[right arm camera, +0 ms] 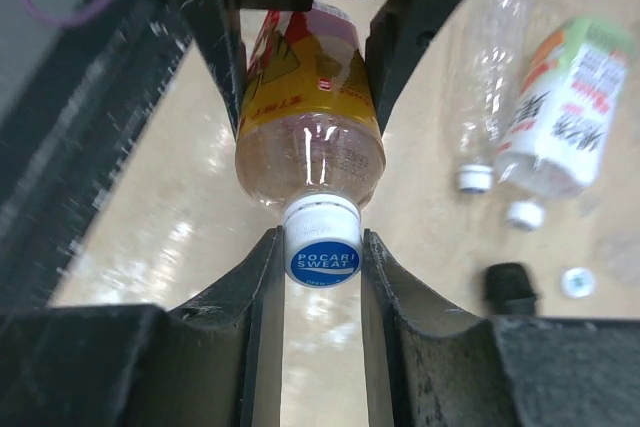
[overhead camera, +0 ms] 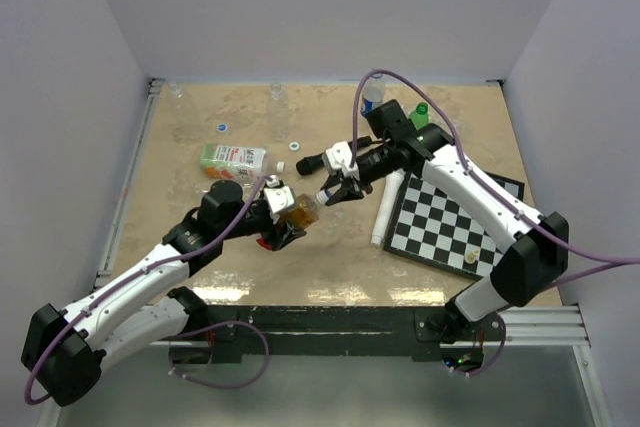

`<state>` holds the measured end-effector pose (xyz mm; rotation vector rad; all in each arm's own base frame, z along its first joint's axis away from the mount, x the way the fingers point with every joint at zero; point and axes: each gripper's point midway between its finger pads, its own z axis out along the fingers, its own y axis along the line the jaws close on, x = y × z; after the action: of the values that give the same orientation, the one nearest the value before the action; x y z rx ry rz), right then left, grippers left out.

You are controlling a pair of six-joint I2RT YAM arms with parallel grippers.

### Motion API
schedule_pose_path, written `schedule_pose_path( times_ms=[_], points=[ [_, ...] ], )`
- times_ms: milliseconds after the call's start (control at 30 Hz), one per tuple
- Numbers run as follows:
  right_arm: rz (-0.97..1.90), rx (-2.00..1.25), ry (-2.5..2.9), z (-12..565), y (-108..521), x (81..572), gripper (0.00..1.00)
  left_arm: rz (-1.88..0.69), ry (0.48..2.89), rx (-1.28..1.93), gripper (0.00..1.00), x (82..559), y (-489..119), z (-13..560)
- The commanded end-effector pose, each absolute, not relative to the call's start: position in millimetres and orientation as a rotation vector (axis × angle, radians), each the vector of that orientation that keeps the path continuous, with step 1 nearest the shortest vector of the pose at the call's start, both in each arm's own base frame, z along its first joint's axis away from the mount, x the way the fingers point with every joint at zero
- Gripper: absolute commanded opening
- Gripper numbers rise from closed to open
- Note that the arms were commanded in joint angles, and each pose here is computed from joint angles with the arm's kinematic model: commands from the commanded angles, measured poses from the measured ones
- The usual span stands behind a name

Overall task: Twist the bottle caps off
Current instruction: Unscrew the bottle cap from the plastic bottle.

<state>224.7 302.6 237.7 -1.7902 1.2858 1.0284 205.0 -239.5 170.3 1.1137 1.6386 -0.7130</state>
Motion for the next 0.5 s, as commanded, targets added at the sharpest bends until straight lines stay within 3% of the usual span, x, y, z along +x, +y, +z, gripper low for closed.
schedule_pose_path(
  times_ms=[0, 67, 300, 400, 467],
  points=[
    [0.595, -2.052, 0.703, 254.2, 289.9, 228.4, 0.0, -0.703, 1.592, 1.086, 0.0, 211.3, -240.9, 185.4],
    [0.441, -2.038, 0.611, 273.0, 291.7, 242.4, 0.0, -0.702, 1.592, 1.086, 0.0, 210.7, -240.7, 185.2],
    [0.501, -2.039, 0.59, 272.4, 297.0, 238.4, 0.01, -0.701, 1.595, 1.083, 0.0, 211.4, -240.4, 185.1],
    [0.523, -2.024, 0.61, 271.0, 297.1, 235.8, 0.06, -0.701, 1.593, 1.083, 0.0, 211.4, -240.4, 185.5],
    [0.549, -2.007, 0.644, 270.7, 297.3, 234.3, 0.15, -0.7, 1.591, 1.083, 0.0, 211.6, -240.4, 185.9]
  ],
)
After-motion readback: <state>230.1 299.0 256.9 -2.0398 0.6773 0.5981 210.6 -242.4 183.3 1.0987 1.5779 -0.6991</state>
